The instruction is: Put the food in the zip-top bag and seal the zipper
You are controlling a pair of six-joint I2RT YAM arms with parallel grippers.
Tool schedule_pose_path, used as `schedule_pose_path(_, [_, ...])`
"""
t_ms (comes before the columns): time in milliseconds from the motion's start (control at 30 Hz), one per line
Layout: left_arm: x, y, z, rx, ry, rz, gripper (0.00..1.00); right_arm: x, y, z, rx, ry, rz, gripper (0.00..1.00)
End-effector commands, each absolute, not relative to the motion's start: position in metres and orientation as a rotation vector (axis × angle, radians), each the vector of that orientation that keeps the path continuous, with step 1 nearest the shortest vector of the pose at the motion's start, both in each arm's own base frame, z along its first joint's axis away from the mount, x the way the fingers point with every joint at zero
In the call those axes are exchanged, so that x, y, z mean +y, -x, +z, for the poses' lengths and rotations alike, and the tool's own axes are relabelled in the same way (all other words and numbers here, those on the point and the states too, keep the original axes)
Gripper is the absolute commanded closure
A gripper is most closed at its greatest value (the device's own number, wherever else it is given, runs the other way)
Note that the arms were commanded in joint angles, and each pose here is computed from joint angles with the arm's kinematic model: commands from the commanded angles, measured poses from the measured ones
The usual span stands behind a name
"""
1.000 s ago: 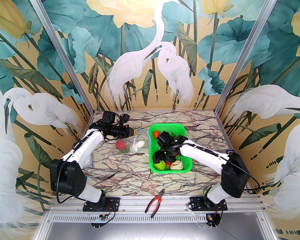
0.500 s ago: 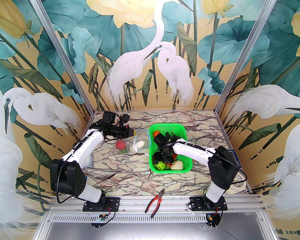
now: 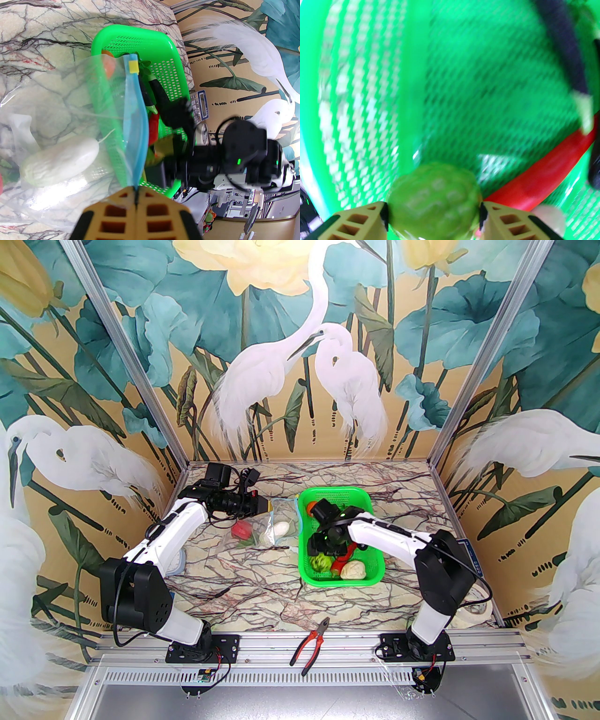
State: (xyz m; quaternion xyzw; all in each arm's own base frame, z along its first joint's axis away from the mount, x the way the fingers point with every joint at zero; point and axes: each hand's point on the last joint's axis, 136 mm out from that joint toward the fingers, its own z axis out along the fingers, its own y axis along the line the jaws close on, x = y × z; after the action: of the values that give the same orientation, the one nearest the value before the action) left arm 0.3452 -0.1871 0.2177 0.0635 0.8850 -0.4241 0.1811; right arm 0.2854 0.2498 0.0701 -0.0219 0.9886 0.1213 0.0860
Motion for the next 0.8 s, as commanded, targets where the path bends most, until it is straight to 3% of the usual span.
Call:
schedule_pose_path(0, [-0.189, -0.346, 0.212, 2.502, -0.194, -1.204, 1.0, 0.224, -0.304, 0.058, 2.91, -0.015, 0.225, 0.42])
schedule_pose_path(200, [-0.189, -0.346, 0.21, 2.506, -0.19, -1.203, 1.0, 0.22, -0.331, 0.065, 2.862, -0.029, 0.246, 0.37])
schedule_pose_path(400, [-0.189, -0.347, 0.209, 2.51, -0.19, -1.202, 1.0, 0.229, -0.338, 0.076, 2.844, -0.003, 0.32, 0.14])
schedule_pose_path(767, [-0.189, -0.347, 0.206, 2.516, -0.191, -1.198, 1.0, 0.221, -0.304, 0.101, 2.847, -0.044, 0.411, 0.12])
